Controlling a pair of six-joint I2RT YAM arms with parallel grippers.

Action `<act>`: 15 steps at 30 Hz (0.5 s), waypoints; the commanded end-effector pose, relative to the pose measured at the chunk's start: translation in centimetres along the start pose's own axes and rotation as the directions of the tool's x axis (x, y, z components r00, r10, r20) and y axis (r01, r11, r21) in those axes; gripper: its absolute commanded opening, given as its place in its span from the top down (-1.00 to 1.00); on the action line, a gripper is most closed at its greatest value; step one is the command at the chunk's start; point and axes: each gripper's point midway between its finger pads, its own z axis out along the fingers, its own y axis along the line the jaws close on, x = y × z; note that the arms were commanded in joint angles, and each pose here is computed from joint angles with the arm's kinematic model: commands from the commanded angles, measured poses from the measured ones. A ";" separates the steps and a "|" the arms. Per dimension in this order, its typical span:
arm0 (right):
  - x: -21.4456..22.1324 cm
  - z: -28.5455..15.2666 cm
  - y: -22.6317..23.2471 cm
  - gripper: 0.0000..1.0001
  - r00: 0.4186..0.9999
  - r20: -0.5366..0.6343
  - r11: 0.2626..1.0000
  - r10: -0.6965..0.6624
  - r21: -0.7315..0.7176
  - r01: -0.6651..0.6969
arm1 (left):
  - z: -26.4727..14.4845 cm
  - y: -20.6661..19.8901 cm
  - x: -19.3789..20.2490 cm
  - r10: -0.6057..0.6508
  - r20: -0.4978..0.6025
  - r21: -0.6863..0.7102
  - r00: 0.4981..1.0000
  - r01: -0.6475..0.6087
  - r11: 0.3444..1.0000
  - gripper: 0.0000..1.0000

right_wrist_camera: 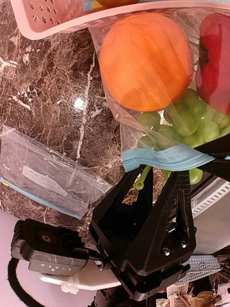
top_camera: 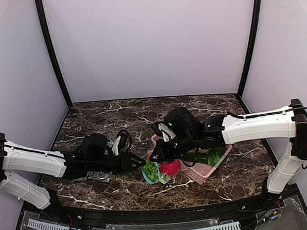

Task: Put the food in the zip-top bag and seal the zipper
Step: Adjust the fake fruit in the bin.

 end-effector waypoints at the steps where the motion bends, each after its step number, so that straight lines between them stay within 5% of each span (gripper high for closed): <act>1: -1.4 -1.3 3.1 1.00 0.998 0.057 0.990 -0.021 -0.141 0.029 | 0.6 -1.8 -0.7 0.029 0.007 0.057 1.000 -0.030 0.998 0.14; 9: -1.2 -0.9 3.1 1.00 0.998 0.061 0.987 -0.003 -0.161 0.013 | 1.5 -3.2 -1.4 0.014 0.012 0.119 1.000 -0.015 0.993 0.53; 15: -1.4 -0.8 2.7 1.00 0.997 0.079 0.988 0.024 -0.157 -0.011 | 1.1 -3.4 -1.7 0.010 0.024 0.112 1.000 -0.013 0.994 0.39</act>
